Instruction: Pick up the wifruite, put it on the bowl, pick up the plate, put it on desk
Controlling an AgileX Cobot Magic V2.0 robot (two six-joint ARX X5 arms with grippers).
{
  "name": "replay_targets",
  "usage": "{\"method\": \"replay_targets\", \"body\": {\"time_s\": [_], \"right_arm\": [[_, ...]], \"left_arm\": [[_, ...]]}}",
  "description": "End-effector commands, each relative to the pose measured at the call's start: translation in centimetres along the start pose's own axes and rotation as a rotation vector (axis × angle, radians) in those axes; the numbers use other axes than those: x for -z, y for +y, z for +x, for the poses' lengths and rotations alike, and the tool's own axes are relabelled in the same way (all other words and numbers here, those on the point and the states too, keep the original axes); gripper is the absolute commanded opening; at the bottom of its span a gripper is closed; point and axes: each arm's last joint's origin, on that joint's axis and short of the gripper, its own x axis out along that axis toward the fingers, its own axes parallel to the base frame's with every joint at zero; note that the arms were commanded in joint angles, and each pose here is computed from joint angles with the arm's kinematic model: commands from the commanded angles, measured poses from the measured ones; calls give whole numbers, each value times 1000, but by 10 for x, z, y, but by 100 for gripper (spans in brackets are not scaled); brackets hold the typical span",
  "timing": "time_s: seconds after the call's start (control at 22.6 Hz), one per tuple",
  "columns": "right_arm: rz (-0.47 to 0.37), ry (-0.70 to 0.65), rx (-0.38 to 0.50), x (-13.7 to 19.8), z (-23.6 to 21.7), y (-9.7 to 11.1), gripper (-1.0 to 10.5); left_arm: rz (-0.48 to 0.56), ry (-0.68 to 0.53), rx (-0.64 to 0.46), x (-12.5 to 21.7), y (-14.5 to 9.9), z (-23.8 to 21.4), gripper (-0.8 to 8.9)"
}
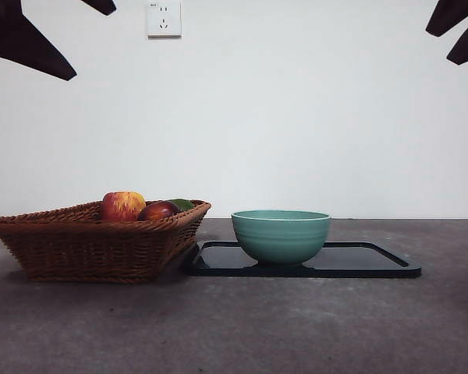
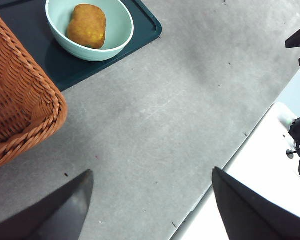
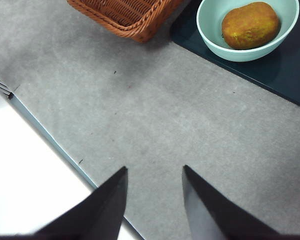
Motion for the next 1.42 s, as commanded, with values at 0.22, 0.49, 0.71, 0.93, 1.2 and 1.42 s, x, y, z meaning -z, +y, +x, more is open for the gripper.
{"method": "replay_targets", "body": {"time_s": [0.22,0.49,0.71,0.93,1.2,1.42], "right_arm": [[-20,3,-9,-1,0,2,176],[-19,6,-8,-1,0,2,176],[-19,5,-9,-1,0,2,176],[-11,6,-11,-1,0,2,176],[-12,6,-10,-1,0,2,176],[-12,6,-10,-1,0,2,176]], "left_arm": [[18,-5,10,-3,-1,0,375],[19,-6,10,-3,-1,0,376],[17,-5,10,-2,-1,0,376],[18,-6,10,-3,-1,0,375],[20,-25,-6,-6,-2,3,376],[36,-52,-72,-39,0,10,376]]}}
